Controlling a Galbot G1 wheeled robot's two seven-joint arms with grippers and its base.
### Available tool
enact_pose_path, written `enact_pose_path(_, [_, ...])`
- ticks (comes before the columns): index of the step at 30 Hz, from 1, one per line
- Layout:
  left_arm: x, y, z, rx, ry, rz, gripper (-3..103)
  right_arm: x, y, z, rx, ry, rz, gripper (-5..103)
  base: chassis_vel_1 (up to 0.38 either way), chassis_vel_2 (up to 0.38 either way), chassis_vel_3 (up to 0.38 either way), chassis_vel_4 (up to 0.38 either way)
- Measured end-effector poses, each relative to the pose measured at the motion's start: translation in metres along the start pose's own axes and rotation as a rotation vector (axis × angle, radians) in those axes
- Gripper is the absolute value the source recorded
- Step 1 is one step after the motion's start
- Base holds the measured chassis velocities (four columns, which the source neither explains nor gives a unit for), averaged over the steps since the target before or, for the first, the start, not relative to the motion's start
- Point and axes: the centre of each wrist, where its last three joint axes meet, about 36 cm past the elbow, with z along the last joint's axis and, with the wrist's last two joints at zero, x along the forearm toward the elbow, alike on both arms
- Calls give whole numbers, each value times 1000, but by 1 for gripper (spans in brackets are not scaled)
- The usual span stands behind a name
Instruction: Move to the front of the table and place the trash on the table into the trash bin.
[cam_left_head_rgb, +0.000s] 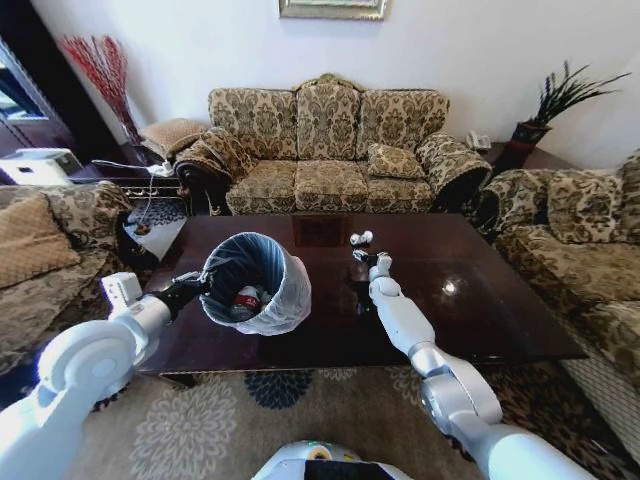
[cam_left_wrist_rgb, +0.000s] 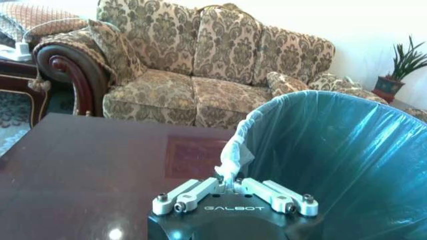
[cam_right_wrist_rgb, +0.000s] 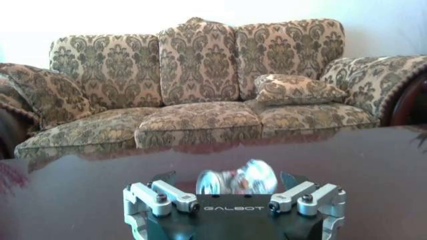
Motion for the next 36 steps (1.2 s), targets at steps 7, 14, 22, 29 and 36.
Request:
enact_pose_path(7, [-1, 1, -1, 1, -5, -4, 0, 3, 4, 9, 24, -1, -20, 100, -164, 209, 169, -175])
enact_pose_path(14, [0, 1, 0, 3, -3, -4, 0, -5, 1, 8, 28, 6, -35, 100, -36, 49, 17, -14])
enact_pose_path(22, [4, 0, 0, 2, -7, -6, 0, -10, 3, 3, 24, -3, -54, 84, 23, -11, -18, 21])
enact_pose_path(29, [6, -3, 1, 5, -8, 0, 0, -17, 5, 3, 26, 25, -80, 88, 0, 0, 0, 0])
enact_pose_path(36, [8, -4, 2, 8, -9, 4, 0, -20, 9, 7, 1, 63, -103, 88, 0, 0, 0, 0])
